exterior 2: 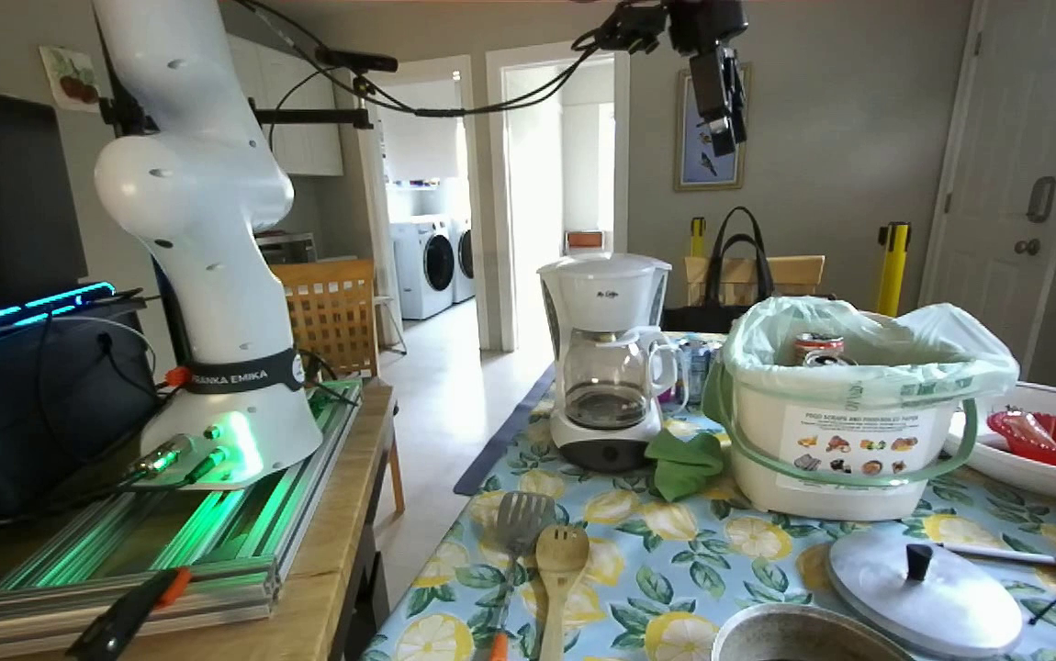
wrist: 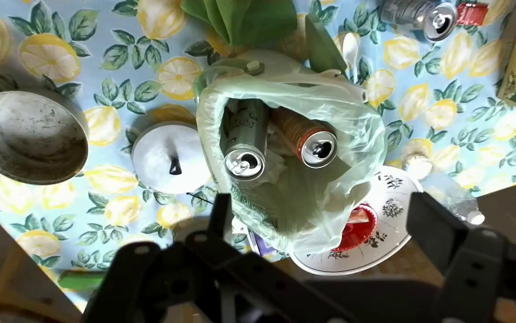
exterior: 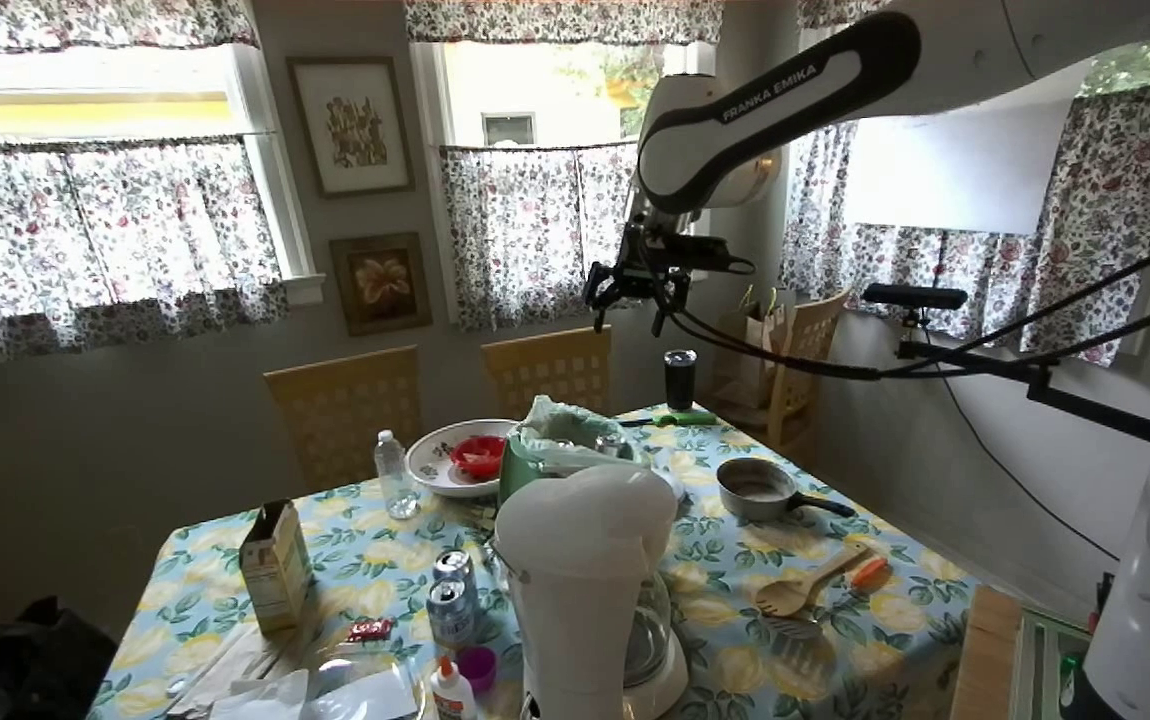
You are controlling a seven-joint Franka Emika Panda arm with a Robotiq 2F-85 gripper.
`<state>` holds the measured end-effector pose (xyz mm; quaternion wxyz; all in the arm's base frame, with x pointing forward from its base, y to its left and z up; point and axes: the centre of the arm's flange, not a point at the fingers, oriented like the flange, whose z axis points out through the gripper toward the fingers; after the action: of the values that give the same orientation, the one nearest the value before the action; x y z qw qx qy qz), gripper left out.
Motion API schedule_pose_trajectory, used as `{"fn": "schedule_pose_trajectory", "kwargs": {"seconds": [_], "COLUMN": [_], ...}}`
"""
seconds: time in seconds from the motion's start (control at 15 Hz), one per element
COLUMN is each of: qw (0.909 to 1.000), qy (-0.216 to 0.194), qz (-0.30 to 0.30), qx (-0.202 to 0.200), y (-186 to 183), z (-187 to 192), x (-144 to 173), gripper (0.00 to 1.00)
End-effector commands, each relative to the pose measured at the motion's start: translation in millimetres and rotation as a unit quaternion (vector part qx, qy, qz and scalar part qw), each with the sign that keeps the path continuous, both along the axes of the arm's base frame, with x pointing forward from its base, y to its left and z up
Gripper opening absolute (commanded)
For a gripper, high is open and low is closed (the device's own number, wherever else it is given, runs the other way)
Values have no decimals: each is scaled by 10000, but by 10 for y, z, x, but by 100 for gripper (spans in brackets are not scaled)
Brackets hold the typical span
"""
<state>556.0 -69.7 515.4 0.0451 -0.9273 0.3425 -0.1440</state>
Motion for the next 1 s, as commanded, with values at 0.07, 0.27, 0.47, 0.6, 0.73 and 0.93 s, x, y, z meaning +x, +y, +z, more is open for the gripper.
{"fn": "schedule_pose_trajectory", "kwargs": {"seconds": [0.07,0.27,0.47,0.6,0.73,0.93], "qw": [9994,9951,9839,9880,9874,9903], "qy": [137,313,427,381,400,451], "qz": [308,907,1645,1435,1462,1247], "qx": [57,-232,-547,-436,-445,-417], "y": [-126,-245,-346,-283,-307,-300], "z": [-262,-410,-477,-507,-534,-548], "x": [293,440,541,394,411,429], "gripper": [100,100,100,100,100,100]}}
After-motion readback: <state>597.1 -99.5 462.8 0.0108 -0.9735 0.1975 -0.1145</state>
